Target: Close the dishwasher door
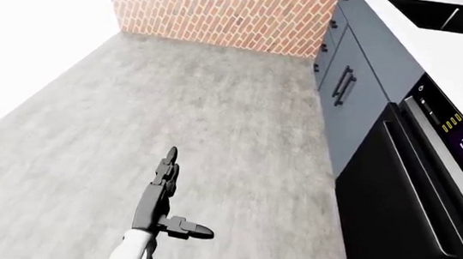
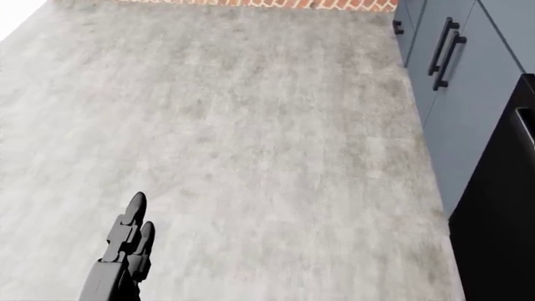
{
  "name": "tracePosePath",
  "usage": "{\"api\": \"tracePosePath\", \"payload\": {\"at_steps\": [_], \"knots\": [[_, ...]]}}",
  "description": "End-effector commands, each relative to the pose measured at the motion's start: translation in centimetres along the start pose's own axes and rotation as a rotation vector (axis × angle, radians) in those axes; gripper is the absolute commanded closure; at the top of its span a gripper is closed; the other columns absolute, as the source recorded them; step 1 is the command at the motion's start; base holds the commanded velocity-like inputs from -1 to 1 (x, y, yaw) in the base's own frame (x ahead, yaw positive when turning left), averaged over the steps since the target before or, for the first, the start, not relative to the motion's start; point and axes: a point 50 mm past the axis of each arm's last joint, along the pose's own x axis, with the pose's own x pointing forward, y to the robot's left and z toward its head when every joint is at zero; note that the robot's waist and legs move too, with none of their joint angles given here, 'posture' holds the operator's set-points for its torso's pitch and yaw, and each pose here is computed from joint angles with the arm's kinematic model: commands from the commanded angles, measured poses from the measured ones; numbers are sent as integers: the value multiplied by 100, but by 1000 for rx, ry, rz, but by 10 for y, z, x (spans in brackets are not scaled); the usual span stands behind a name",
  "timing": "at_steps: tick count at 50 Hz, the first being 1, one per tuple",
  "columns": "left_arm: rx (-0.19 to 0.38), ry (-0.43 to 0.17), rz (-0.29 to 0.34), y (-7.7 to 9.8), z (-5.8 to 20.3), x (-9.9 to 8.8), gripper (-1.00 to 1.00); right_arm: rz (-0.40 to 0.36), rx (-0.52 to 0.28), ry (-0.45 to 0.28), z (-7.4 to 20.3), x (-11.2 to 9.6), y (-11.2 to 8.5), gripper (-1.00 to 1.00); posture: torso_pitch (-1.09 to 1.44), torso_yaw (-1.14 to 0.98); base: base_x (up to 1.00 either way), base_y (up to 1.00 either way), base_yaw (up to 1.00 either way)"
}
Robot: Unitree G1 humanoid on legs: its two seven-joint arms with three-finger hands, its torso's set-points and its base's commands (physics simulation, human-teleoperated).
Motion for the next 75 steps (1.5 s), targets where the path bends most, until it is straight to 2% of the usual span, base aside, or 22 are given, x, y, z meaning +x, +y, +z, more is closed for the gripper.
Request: {"api": "tracePosePath", "payload": {"at_steps": [1, 39, 75], "knots": [[9, -85, -2, 0, 16, 2, -100, -214, 6, -57, 13, 14, -44, -100, 0, 0, 0, 0, 0], [10, -86, -3, -1, 16, 2, -100, -248, 56, -26, 6, 26, -77, -100, 0, 0, 0, 0, 0], [13, -85, -6, -1, 15, 2, -100, -255, 62, -18, 1, 28, -81, -100, 0, 0, 0, 0, 0]]}}
